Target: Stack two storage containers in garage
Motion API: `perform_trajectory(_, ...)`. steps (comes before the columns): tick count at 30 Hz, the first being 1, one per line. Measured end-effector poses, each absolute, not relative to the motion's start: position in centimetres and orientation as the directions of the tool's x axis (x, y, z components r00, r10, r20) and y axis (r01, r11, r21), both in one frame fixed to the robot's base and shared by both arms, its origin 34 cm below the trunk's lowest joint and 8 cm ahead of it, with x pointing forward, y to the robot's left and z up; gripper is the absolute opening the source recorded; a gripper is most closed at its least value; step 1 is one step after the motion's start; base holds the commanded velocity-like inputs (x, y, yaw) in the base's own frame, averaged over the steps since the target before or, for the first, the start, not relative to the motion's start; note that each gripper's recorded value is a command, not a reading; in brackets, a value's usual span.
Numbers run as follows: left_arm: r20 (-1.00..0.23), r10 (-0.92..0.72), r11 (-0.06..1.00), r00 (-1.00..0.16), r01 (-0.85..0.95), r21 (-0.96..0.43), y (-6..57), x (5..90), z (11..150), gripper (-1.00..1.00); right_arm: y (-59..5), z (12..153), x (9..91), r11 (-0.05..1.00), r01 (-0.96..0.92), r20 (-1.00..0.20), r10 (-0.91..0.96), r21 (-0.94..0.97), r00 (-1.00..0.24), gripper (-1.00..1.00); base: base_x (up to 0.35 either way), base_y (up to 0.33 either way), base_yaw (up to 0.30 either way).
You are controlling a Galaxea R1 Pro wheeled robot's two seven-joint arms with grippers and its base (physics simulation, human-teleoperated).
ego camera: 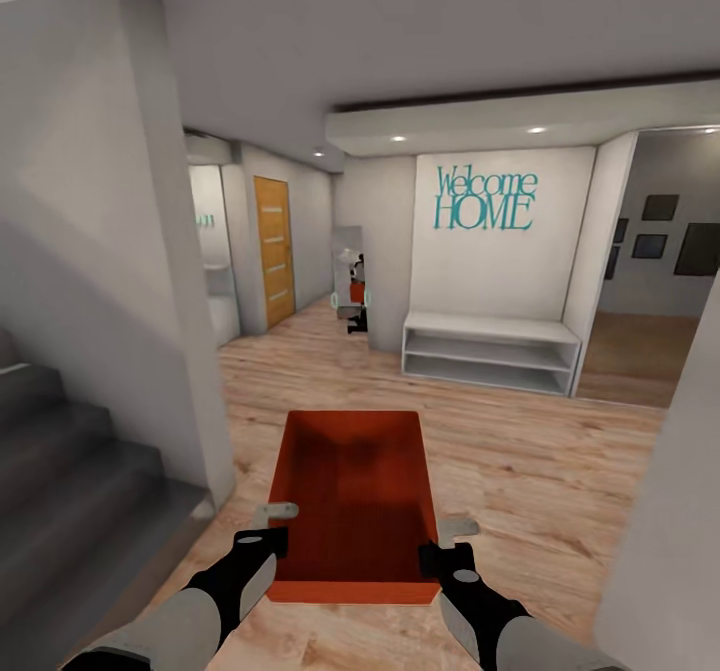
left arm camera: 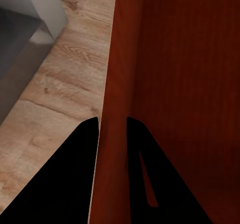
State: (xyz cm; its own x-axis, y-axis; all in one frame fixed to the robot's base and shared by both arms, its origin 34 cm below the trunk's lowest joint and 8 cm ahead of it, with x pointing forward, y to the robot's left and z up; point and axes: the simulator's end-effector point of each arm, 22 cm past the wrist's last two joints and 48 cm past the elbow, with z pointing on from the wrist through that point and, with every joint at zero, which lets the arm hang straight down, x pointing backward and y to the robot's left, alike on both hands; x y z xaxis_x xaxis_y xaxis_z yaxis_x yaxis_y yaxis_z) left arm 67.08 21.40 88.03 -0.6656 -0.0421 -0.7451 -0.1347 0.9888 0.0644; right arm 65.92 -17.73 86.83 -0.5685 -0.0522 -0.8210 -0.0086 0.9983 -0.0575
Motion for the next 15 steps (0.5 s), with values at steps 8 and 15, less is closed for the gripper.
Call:
perform_trajectory(8,-0.743,-0.042,0.989,-0.668,-0.134,0.065,21.46,67.04,87.96,-1.0,-17.67,86.78,65.87,0.998,-0.009,-0.819,-0.052,-0.058,-0.571,-1.0,0.322,0.0,0.0)
perform_trajectory(15,-0.74,-0.042,0.989,-0.671,-0.134,0.066,21.47,66.97,87.88,-1.0,-17.66,86.68,65.8,0.998,-0.009,-0.817,-0.053,-0.058,-0.574,-1.0,0.322,0.0,0.0)
